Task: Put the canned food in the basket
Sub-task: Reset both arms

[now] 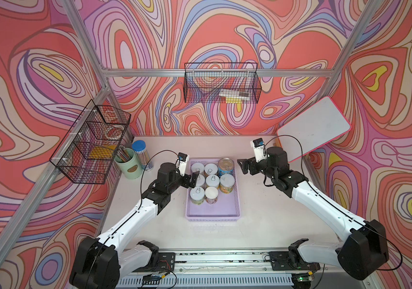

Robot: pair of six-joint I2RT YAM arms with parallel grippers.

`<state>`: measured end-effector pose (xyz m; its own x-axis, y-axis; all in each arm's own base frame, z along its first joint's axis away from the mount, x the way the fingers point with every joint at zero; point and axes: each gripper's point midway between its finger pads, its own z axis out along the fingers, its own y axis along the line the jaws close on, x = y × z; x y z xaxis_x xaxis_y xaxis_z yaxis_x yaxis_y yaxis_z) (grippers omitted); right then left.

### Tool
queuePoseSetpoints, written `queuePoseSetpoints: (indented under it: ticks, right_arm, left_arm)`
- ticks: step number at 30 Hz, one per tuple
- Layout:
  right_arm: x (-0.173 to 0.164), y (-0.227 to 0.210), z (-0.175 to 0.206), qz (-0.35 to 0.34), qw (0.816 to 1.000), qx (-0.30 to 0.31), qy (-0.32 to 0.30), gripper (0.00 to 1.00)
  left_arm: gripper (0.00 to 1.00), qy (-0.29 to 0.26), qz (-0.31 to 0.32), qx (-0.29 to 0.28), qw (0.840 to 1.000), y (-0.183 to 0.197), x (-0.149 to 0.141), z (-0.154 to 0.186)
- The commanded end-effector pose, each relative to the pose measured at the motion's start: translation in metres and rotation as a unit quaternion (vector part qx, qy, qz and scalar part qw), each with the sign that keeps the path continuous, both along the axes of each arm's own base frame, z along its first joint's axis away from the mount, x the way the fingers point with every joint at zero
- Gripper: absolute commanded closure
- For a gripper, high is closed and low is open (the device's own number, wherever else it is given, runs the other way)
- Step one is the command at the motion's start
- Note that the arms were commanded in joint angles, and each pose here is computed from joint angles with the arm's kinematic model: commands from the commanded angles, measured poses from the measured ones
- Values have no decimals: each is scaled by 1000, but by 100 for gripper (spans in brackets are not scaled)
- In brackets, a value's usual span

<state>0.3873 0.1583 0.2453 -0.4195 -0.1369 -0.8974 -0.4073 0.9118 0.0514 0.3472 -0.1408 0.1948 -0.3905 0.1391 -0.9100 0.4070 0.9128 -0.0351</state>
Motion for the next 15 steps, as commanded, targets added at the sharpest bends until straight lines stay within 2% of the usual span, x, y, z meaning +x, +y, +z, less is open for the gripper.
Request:
queuePoseSetpoints:
  ticks: [1,5,9,15]
  right_arm:
    - [8,-9,5,15,999,36,-7,2]
    - [17,-36,-7,-15,998,56,0,2]
    - [23,-65,-22,-59,996,62,-29,2]
    - [26,-109,-53,-138,988,43,-47,2]
  left_arm:
    - [1,-61,38,8,997,26,1,12]
    - [1,-57,84,22,995,59,-8,-11]
    - [1,-52,145,43,987,90,-14,-28]
    - [1,-51,196,56,978,117,-16,-54]
